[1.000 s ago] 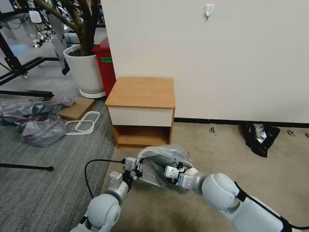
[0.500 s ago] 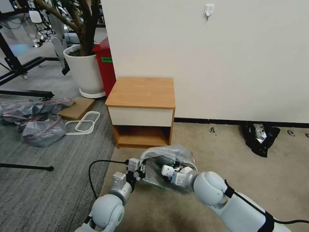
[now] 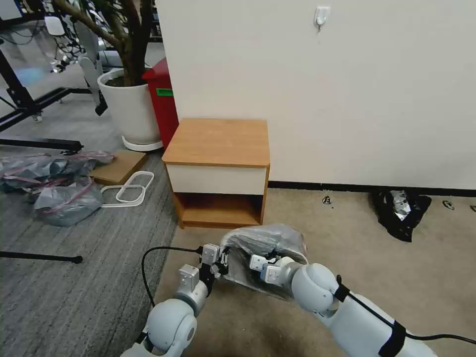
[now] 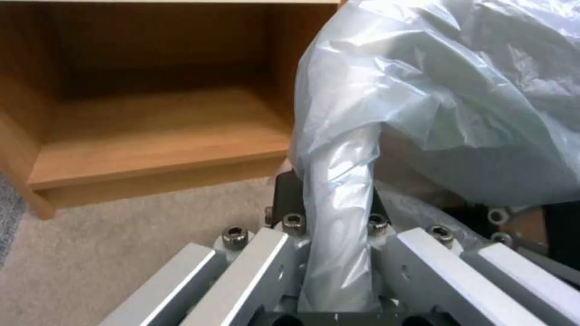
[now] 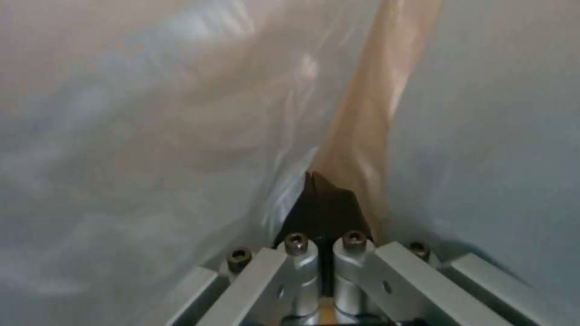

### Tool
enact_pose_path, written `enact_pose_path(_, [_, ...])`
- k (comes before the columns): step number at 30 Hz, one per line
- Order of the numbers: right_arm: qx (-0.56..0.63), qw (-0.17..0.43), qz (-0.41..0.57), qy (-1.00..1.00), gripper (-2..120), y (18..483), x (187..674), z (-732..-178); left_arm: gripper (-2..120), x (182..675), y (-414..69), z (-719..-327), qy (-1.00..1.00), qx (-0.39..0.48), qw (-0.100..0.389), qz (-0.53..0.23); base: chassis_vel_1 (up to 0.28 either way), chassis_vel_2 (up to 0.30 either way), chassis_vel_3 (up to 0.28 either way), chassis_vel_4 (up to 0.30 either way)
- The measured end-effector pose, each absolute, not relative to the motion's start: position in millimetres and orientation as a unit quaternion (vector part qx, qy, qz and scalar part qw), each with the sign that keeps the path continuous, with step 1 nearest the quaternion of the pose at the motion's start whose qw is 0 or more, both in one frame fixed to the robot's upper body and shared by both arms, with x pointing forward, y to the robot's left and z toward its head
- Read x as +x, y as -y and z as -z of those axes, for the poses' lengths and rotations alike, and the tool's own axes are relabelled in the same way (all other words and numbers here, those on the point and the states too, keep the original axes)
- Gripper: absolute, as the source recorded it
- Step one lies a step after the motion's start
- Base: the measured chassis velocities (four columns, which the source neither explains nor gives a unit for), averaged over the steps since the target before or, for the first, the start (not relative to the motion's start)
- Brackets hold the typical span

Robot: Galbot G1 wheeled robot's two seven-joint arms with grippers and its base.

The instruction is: Pick up the garbage bag from the table and place it over the trash can.

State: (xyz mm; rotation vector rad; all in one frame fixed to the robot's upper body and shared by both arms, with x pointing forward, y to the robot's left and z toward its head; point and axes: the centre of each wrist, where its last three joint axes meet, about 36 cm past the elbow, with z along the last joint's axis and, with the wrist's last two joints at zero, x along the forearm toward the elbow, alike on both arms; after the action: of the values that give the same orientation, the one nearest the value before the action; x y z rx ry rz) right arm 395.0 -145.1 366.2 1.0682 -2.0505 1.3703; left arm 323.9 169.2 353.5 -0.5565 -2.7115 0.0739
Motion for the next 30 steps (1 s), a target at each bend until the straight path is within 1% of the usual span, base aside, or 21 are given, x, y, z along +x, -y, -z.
enact_pose_path(18, [0.371, 0.255, -0.511, 0.732, 0, 143.3, 410.6, -336.7, 1, 319.1, -167.3, -352.3, 0.961, -0.199, 0.190, -0.030, 0.000, 0.000, 0.000, 0.000])
enact_pose_path(30, [0.365, 0.265, -0.519, 0.726, 0, 142.1, 412.8, -323.7, 1, 315.2, -166.0, -352.1, 0.960, -0.199, 0.193, -0.035, 0.000, 0.000, 0.000, 0.000])
